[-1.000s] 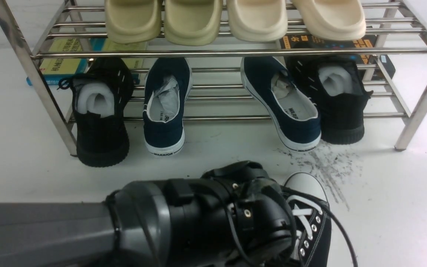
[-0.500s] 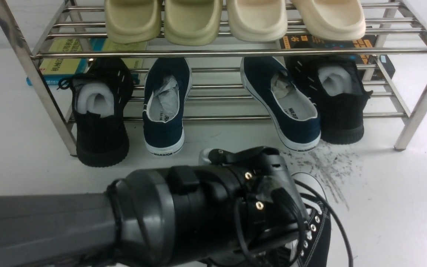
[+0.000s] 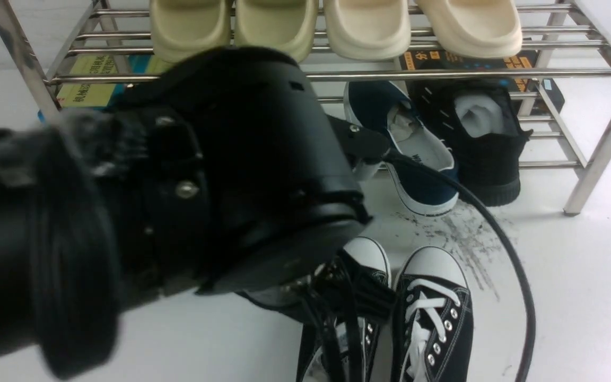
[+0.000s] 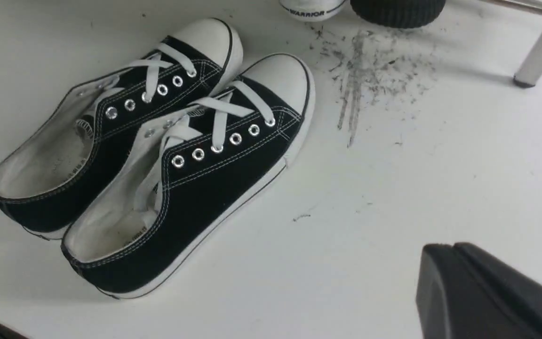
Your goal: Take the shoes off the shelf with your hand on the white table.
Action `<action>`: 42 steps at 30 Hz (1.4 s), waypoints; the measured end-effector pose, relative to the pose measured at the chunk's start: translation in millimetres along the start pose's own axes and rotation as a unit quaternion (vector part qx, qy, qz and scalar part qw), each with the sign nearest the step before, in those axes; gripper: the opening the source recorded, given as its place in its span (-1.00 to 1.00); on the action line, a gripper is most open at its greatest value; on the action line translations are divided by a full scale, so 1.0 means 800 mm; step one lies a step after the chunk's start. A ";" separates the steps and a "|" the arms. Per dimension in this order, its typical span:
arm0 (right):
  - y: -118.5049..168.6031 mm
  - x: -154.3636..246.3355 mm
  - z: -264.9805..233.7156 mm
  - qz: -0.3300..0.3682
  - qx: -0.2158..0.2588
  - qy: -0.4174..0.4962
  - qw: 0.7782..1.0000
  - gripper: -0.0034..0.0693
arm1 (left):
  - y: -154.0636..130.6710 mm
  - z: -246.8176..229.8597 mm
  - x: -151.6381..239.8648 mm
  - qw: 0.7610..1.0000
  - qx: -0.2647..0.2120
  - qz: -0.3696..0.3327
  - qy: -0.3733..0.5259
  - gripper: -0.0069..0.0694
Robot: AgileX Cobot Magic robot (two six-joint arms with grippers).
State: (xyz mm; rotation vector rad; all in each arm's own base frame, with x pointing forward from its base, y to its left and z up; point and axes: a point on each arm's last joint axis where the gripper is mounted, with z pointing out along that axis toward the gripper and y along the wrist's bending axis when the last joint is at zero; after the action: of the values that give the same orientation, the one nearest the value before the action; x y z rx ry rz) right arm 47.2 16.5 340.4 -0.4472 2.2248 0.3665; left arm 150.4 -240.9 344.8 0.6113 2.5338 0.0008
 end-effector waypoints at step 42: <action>0.048 0.045 0.101 -0.256 -0.133 -0.270 0.919 -0.92 | 0.037 -0.050 0.007 0.996 0.018 -0.072 -0.059 -0.82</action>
State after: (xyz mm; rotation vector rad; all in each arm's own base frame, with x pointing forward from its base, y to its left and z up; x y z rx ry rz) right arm 63.6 76.3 266.3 -0.9268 1.4581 0.4462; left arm 138.6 -206.9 380.2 0.4280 2.4614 -0.1283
